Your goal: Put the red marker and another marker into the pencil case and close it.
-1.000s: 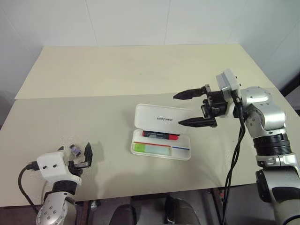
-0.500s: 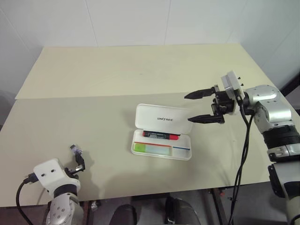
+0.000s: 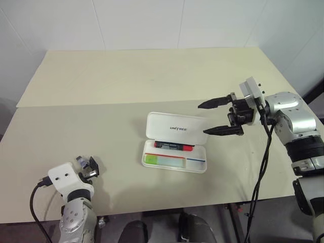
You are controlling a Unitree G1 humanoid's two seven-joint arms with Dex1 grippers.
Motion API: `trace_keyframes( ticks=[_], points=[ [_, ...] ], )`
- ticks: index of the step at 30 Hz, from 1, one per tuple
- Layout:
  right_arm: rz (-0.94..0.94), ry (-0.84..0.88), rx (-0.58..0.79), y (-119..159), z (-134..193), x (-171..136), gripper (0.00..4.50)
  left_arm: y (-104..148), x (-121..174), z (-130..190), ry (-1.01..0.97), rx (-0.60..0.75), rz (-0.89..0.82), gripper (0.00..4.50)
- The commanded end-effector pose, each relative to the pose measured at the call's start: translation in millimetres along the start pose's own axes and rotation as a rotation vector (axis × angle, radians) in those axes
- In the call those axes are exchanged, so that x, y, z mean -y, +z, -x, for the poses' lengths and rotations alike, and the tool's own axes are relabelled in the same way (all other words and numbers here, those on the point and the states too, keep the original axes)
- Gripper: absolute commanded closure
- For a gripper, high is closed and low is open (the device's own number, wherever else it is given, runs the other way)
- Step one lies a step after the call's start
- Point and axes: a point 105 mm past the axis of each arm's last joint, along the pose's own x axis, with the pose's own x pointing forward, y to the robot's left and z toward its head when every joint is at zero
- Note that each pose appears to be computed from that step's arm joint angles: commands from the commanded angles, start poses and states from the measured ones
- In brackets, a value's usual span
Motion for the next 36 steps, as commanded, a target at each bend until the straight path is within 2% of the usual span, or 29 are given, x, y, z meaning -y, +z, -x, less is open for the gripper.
trace_keyframes(
  ticks=[1, 3, 6, 15, 17, 19, 27, 31, 36],
  points=[
    [0.045, 0.057, 0.029, 13.8, 4.4, -7.8, 0.05, 6.2, 4.3, -6.1, 0.005, 0.023, 0.047, 0.0],
    [0.047, 0.058, 0.037, 15.1, 3.3, -7.4, 0.05, 2.6, 5.4, -8.0, -0.002, 0.0, 0.061, 0.0],
    [0.056, 0.058, 0.053, 19.1, 1.3, -5.9, 0.0, -7.3, 5.7, -8.0, 0.001, -0.06, 0.089, 0.65],
    [0.078, 0.058, 0.086, 26.8, -1.3, -5.0, 0.0, -10.7, 4.9, -7.1, 0.005, -0.097, 0.067, 3.66],
    [0.079, 0.056, 0.088, 26.7, -1.3, -5.0, 0.0, -6.8, 5.9, -8.4, 0.0, -0.078, 0.076, 4.09],
    [0.08, 0.05, 0.09, 26.2, -0.9, -4.5, 0.0, 0.7, 5.0, -10.8, 0.016, -0.043, 0.091, 4.09],
    [0.095, -0.011, 0.081, 21.7, 7.1, 1.0, 0.0, 53.7, 28.9, -20.8, -0.123, 0.144, 0.12, 4.09],
    [0.101, -0.08, 0.072, 15.9, 19.5, 1.9, 0.0, 89.1, 60.8, -10.7, -0.357, 0.307, 0.09, 4.09],
    [0.111, -0.145, 0.053, 10.2, 34.3, -0.7, 0.0, 112.0, 89.8, 4.5, -0.648, 0.396, 0.025, 4.09]
  ],
)
